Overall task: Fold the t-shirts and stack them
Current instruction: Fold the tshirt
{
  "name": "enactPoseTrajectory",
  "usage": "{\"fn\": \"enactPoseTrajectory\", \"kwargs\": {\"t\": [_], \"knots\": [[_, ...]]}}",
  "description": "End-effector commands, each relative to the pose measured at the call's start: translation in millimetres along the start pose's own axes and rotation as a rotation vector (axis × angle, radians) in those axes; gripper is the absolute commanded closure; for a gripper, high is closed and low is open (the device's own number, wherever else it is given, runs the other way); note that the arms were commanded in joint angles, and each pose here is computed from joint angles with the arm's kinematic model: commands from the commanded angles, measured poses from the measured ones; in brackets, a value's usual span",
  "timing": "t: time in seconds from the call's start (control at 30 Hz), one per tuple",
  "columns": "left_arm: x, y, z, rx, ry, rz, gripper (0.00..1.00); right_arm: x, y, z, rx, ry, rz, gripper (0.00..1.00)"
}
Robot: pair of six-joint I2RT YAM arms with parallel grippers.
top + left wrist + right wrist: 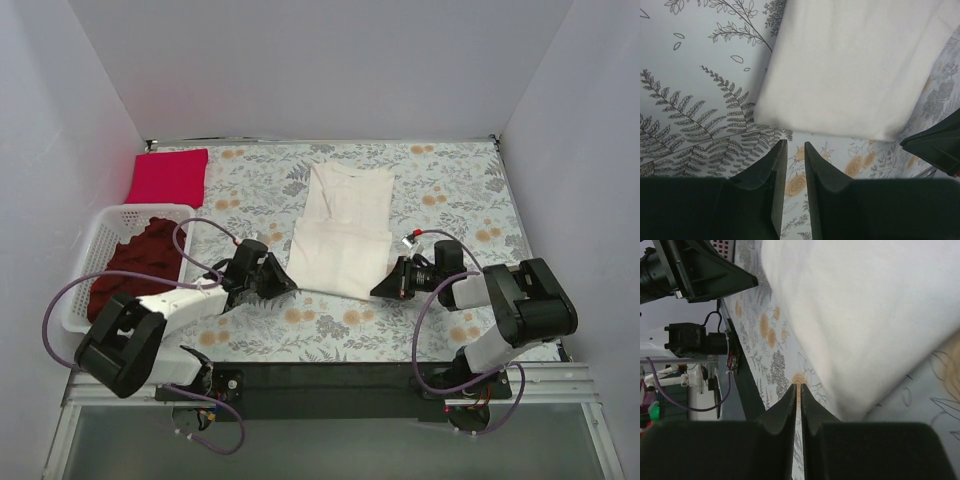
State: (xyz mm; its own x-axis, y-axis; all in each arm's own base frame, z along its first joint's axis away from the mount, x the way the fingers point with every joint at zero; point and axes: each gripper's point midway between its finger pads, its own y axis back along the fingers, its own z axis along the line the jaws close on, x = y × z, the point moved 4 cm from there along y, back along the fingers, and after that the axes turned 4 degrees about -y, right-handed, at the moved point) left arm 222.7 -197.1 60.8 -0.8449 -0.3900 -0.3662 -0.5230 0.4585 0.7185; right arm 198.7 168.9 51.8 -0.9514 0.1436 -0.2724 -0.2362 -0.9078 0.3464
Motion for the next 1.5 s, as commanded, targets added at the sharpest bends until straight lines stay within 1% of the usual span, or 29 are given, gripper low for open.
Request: {"fn": "enactPoseTrajectory", "kwargs": {"t": [0.0, 0.1, 0.13, 0.2, 0.23, 0.27, 0.3, 0.37, 0.47, 0.5, 0.67, 0.7, 0.83, 0.87, 0.9, 1.0, 1.03, 1.07, 1.1, 1.13, 1.17, 1.2, 1.23, 1.27, 1.3, 1.33, 1.37, 1.4, 1.47], "knots": [[-9, 25, -11, 0.020, 0.000, -0.072, 0.80, -16, -5, 36, -0.062, 0.085, -0.027, 0.88], [-23, 32, -27, 0.067, -0.013, -0.127, 0.79, -18, -18, 61, -0.100, 0.146, -0.008, 0.88], [-28, 32, -30, 0.068, -0.024, -0.142, 0.79, -27, -24, 71, -0.109, 0.171, -0.022, 0.87], [-34, 27, -32, 0.058, -0.052, -0.161, 0.80, -23, -40, 80, -0.124, 0.197, 0.014, 0.87], [-33, 19, -27, 0.029, -0.055, -0.143, 0.80, -25, -50, 89, -0.136, 0.223, 0.021, 0.87], [-37, 16, -33, 0.032, -0.064, -0.145, 0.80, -25, -56, 89, -0.135, 0.222, 0.031, 0.87], [-40, 10, -28, -0.004, -0.072, -0.157, 0.81, -24, -65, 82, -0.122, 0.206, 0.047, 0.87], [-42, -3, -24, -0.045, -0.085, -0.139, 0.81, -25, -79, 81, -0.114, 0.216, 0.059, 0.87], [-38, -15, -13, -0.115, -0.107, -0.099, 0.81, -17, -98, 60, -0.081, 0.176, 0.117, 0.89], [-37, -17, -12, -0.132, -0.109, -0.083, 0.81, -11, -102, 46, -0.055, 0.145, 0.139, 0.89], [-17, -22, 9, -0.211, -0.099, 0.018, 0.81, 6, -100, 16, 0.023, 0.112, 0.154, 0.90], [-8, -20, 17, -0.227, -0.091, 0.054, 0.81, 13, -97, 9, 0.041, 0.100, 0.165, 0.90], [14, -4, 25, -0.264, -0.081, 0.108, 0.82, 25, -85, 3, 0.074, 0.064, 0.173, 0.91], [22, 1, 23, -0.262, -0.080, 0.115, 0.82, 30, -81, 1, 0.100, 0.041, 0.193, 0.91], [23, 10, 19, -0.249, -0.081, 0.097, 0.81, 29, -77, 7, 0.105, 0.054, 0.184, 0.91], [39, 26, 17, -0.258, -0.073, 0.104, 0.80, 30, -64, 19, 0.131, 0.078, 0.194, 0.91], [35, 33, 13, -0.242, -0.071, 0.069, 0.80, 28, -61, 24, 0.130, 0.115, 0.190, 0.91], [38, 40, 12, -0.247, -0.073, 0.067, 0.79, 22, -56, 36, 0.121, 0.160, 0.172, 0.90], [35, 45, 9, -0.241, -0.062, 0.047, 0.76, 26, -48, 34, 0.177, 0.150, 0.188, 0.89], [29, 52, 5, -0.220, -0.060, 0.005, 0.74, 18, -45, 42, 0.197, 0.180, 0.179, 0.88], [26, 57, 3, -0.226, -0.059, -0.009, 0.72, 11, -38, 51, 0.210, 0.272, 0.161, 0.88], [22, 61, 2, -0.230, -0.060, -0.030, 0.66, 17, -25, 40, 0.331, 0.248, 0.182, 0.85], [16, 66, 1, -0.237, -0.068, -0.066, 0.62, 12, -18, 42, 0.374, 0.283, 0.163, 0.83], [12, 70, -1, -0.252, -0.073, -0.079, 0.57, 1, -10, 52, 0.405, 0.342, 0.115, 0.76], [10, 72, -1, -0.266, -0.084, -0.086, 0.54, -7, 2, 43, 0.530, 0.354, 0.060, 0.71], [7, 73, -1, -0.278, -0.099, -0.091, 0.45, -4, 14, 39, 0.608, 0.340, 0.061, 0.66], [7, 72, 4, -0.316, -0.113, -0.089, 0.41, -10, 23, 45, 0.646, 0.358, 0.020, 0.62], [4, 72, 1, -0.321, -0.119, -0.091, 0.39, -16, 33, 40, 0.729, 0.359, -0.023, 0.58], [5, 68, 4, -0.352, -0.133, -0.075, 0.33, -12, 45, 41, 0.788, 0.336, -0.024, 0.54]]}}
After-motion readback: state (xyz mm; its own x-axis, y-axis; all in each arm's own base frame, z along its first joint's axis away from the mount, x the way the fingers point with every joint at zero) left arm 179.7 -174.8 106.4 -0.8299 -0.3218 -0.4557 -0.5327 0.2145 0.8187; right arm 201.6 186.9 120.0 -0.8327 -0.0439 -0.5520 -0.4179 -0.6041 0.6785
